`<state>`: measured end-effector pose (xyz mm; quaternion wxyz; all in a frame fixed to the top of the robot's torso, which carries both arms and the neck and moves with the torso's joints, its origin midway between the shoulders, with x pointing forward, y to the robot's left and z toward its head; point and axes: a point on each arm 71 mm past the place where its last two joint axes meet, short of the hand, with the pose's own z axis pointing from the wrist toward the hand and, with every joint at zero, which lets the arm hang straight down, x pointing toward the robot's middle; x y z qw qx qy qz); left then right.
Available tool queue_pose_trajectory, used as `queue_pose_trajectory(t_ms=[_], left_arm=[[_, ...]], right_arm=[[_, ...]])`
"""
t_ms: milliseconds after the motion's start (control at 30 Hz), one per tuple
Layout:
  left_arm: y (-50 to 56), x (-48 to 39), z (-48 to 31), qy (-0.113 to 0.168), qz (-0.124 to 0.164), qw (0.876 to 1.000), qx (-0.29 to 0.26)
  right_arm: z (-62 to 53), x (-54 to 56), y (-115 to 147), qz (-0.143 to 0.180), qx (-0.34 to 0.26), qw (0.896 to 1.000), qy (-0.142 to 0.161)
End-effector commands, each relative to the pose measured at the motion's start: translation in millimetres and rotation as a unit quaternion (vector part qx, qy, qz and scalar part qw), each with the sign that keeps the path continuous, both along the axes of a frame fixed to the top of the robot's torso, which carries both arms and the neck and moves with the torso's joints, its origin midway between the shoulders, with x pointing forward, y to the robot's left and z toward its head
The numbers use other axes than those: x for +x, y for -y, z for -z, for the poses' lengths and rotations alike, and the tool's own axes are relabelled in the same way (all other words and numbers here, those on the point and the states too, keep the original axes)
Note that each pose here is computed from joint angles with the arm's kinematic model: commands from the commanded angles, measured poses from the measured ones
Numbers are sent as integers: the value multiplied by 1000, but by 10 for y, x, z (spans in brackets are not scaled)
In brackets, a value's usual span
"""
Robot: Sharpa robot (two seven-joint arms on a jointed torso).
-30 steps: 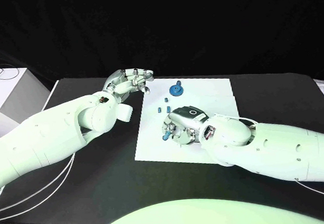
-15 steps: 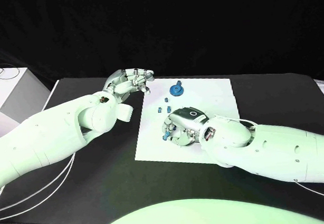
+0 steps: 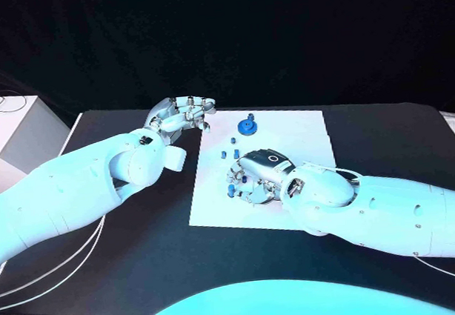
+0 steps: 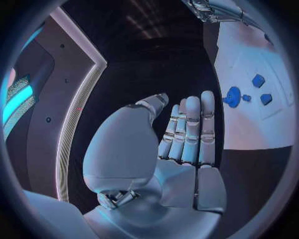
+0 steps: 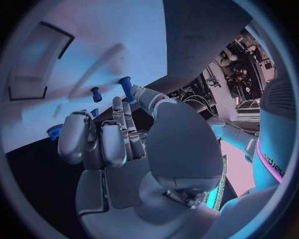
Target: Assemble the parts on the task board
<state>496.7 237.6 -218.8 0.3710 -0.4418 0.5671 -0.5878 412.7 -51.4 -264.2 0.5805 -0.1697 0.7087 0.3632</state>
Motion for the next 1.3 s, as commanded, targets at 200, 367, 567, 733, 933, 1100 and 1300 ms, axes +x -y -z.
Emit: queue_pose_trajectory(t_ms=[200, 367, 567, 733, 933, 1100, 1300], left_arm=[[20, -4, -15, 4, 8, 1000, -7], [14, -4, -16, 5, 7, 1000, -8], [8, -2, -18, 7, 5, 1000, -9], [3, 3, -18, 9, 3, 1000, -10], [1, 12, -11, 11, 1, 1000, -11], [2, 15, 8, 11, 0, 1000, -13], [10, 6, 42, 9, 1, 1000, -16]], right_arm=[[-53, -11, 45, 9, 42, 999, 15], [-86, -1, 140, 13, 71, 997, -4], [-176, 61, 309, 17, 131, 991, -38], [-277, 172, 523, 36, 204, 974, -88], [-376, 342, 863, 80, 278, 946, -148], [-428, 469, 1221, 119, 307, 927, -181], [-443, 506, 1494, 140, 300, 925, -189]])
